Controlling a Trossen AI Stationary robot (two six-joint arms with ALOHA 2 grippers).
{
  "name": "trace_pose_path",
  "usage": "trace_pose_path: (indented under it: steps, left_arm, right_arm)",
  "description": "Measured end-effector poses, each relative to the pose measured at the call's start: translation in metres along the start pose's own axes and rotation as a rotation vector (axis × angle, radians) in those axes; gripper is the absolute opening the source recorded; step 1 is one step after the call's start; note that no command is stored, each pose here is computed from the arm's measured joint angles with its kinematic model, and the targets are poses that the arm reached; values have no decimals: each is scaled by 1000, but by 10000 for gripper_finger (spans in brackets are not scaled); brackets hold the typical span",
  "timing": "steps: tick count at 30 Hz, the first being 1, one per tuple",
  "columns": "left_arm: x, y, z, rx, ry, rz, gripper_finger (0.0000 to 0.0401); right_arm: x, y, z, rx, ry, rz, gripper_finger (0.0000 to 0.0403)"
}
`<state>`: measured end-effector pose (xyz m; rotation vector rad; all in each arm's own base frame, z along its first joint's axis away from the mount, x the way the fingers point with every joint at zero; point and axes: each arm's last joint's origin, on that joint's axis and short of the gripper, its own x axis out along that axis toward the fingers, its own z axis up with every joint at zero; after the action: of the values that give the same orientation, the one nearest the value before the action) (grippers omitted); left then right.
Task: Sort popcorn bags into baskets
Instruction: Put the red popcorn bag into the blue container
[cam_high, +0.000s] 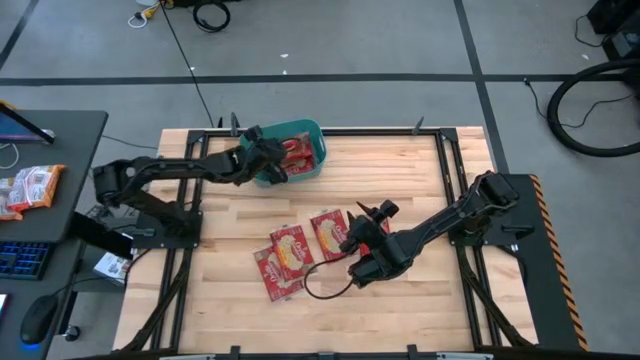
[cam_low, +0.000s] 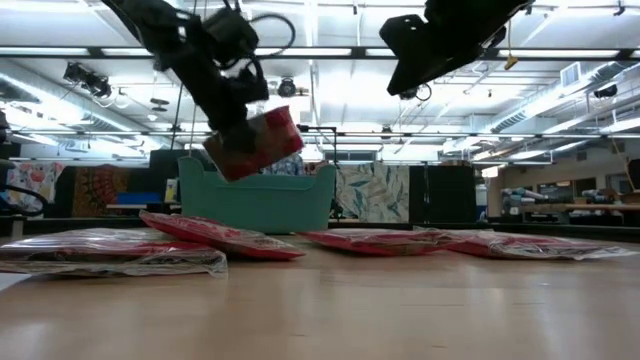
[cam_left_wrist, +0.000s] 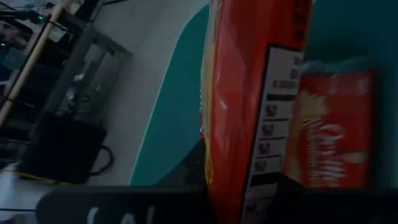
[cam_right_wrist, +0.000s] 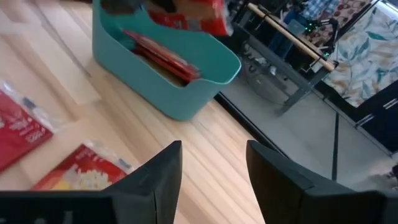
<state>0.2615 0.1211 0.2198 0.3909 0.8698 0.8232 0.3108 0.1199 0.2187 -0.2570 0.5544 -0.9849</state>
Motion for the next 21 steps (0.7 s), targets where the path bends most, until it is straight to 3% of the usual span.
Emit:
trace_pose_path:
  steps: [10,14,21]
  left_arm:
    - [37,-4,-7,53,98,22,50]
    - [41,-5,-7,12,107,18,96]
    - [30,-3,1,-97,42,-188,189]
  right_arm:
    - [0,5,-9,24,-65,-10,172]
    - [0,5,-9,1,-72,-14,170]
    - [-1,6,-9,11,-52,3,169]
